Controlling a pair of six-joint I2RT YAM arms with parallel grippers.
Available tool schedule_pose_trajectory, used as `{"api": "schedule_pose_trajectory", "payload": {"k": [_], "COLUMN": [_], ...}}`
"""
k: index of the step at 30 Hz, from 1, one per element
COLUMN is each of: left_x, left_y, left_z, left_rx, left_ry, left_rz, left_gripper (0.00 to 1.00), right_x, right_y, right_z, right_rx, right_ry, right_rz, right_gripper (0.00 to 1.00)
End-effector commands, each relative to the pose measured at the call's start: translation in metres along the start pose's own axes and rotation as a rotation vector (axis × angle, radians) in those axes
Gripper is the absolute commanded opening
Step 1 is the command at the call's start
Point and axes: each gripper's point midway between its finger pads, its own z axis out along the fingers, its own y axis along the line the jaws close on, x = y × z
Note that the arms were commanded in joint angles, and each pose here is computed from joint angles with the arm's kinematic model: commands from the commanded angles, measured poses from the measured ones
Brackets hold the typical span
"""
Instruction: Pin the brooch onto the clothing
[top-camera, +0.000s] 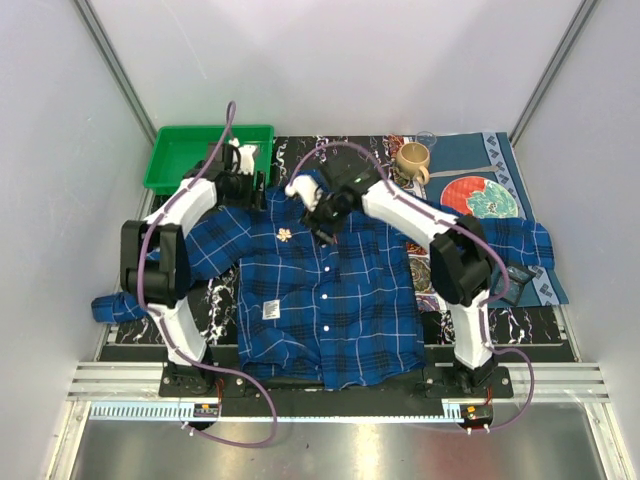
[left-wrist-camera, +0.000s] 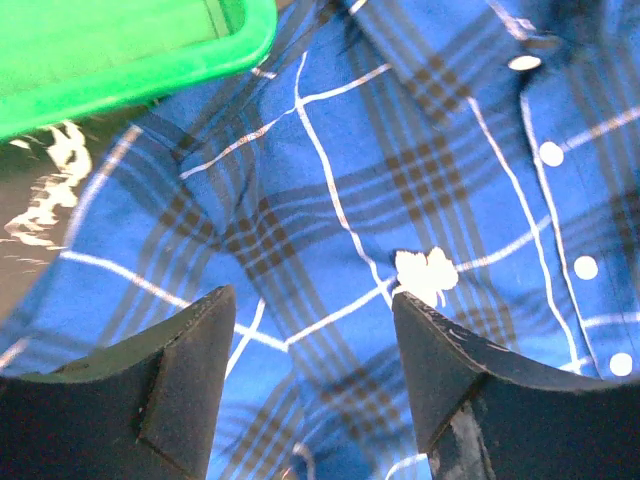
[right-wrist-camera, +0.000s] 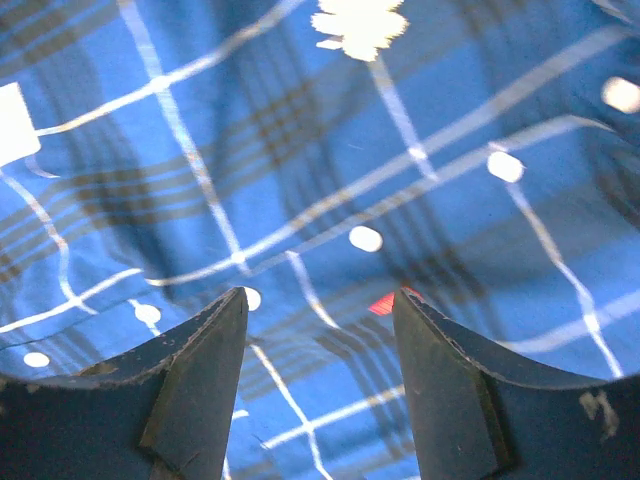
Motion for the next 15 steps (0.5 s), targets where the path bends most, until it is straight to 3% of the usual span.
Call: {"api": "schedule_pose_trajectory", "payload": {"k": [1,6,15], "left_x": [-0.013,0.035,0.078], "left_y": [0.006,0.018,0.07], "left_z": [-0.059,-0.064,-0.037], "left_rx": [-0.021,0.069,-0.028], "left_ry": [-0.068,0.094,0.286], "left_rz": [0.281,0.322,0.239], "left_gripper": [0.66,0.61,0.55], "right_x": [0.016,0.063,0.137], "right_y": [-0.069,-0.115,-0.147], "right_z": [-0.055,-0.06,-0.045], "right_rx": [0.157,0.252,0.299], "right_ry": [-0.034,0.042,0.184], "right_rz": [0.189,0.293,0.364], "right_gripper": [0.66,0.61,0.59]}}
